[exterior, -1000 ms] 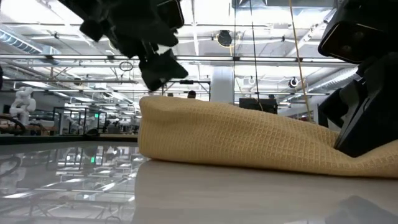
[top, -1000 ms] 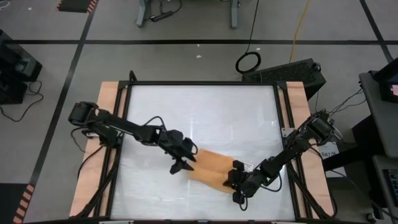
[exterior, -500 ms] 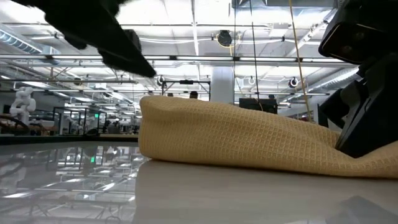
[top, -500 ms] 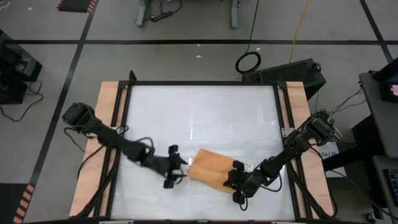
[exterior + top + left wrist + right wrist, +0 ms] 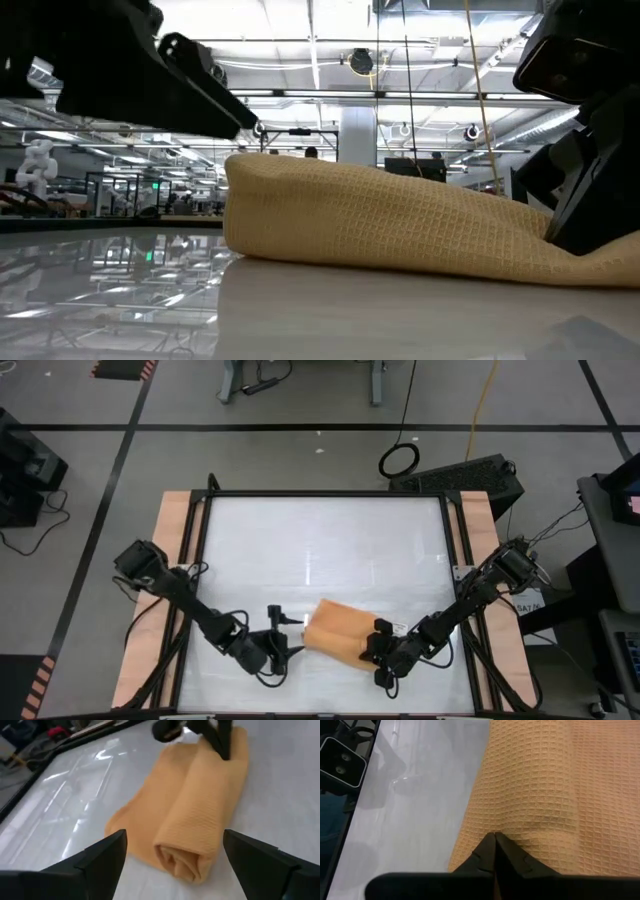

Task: Roll towel into tight, uniform cylinder
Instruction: Roll the yellow towel

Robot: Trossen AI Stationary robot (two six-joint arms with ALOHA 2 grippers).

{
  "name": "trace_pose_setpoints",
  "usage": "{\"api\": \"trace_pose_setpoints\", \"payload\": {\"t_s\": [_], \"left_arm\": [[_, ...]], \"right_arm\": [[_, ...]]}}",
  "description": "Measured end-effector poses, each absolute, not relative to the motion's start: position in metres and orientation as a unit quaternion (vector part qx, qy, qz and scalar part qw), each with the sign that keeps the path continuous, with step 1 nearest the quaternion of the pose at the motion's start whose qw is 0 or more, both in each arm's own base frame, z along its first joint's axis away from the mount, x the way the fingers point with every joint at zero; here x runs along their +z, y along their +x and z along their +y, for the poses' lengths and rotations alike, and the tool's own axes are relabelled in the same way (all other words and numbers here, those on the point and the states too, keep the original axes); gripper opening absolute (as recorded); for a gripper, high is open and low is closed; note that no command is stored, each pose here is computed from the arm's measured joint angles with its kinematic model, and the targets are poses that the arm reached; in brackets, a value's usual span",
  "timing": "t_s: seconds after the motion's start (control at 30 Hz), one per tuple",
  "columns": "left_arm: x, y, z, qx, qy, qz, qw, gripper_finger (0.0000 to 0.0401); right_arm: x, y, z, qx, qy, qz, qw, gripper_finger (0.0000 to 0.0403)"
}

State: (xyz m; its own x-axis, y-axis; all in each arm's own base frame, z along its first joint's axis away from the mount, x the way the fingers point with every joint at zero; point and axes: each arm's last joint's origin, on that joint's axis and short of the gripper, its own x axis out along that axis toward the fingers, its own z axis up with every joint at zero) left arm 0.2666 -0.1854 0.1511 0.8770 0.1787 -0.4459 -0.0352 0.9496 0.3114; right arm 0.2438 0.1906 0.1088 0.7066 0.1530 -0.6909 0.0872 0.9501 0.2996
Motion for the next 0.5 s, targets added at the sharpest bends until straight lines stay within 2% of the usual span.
{"api": "trace_pose_setpoints", "payload": {"t_s": [0.23,0.5], "left_arm": [[0.13,0.287,-0.172,0.042,0.145,0.257,0.955,0.0319],[0.121,0.308,-0.138,0.047,0.12,0.277,0.952,0.0242]], "right_arm": [[0.109,0.244,0.191,0.021,0.158,0.384,0.909,0.0],[0.109,0.244,0.191,0.026,0.147,0.385,0.911,0.0]]}}
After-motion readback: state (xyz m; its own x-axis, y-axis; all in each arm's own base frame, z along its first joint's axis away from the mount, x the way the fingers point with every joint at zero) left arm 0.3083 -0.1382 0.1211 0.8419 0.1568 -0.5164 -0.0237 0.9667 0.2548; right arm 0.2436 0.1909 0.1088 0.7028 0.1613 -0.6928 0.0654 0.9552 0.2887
